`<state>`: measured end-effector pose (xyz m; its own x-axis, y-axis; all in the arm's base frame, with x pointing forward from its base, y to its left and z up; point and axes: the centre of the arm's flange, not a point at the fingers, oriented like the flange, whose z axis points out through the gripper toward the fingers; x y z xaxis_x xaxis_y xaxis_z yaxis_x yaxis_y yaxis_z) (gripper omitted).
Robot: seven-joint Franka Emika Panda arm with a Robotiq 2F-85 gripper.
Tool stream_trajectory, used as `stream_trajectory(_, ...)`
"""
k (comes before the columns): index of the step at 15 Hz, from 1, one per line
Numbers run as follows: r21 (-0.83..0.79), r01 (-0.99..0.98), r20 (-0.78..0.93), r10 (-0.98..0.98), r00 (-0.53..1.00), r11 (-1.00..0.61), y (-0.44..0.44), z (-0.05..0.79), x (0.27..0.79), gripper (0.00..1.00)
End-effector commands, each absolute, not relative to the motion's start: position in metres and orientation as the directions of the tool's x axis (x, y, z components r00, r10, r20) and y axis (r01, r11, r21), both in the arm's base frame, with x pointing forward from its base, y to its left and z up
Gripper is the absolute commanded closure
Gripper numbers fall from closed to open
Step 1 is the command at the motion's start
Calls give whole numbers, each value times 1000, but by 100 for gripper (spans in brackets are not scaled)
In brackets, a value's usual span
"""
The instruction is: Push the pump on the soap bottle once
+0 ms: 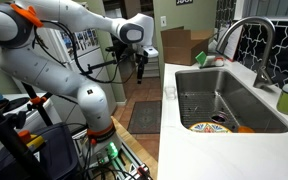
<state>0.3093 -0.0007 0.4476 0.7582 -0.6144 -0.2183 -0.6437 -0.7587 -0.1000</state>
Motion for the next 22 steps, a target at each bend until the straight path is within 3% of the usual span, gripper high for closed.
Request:
stream_trajectory(1, -100, -644, -218, -614, 758, -759, -1, 448, 309, 0)
stream_trajectory(3, -27, -691, -96, -686, 722, -723, -25, 467, 311, 0)
stream_trajectory(8, -71, -733, 201, -729, 654, -677, -134, 568, 332, 0)
stream_trajectory(12, -180, -804, 413, -785, 461, -567, -208, 635, 355, 0)
stream_trajectory(13, -158, -774, 372, -763, 528, -613, -181, 620, 326, 0)
stream_trajectory(20, -158, -772, 384, -758, 526, -616, -184, 625, 332, 0)
stream_trajectory(22, -176, -840, 404, -816, 413, -513, -227, 642, 355, 0)
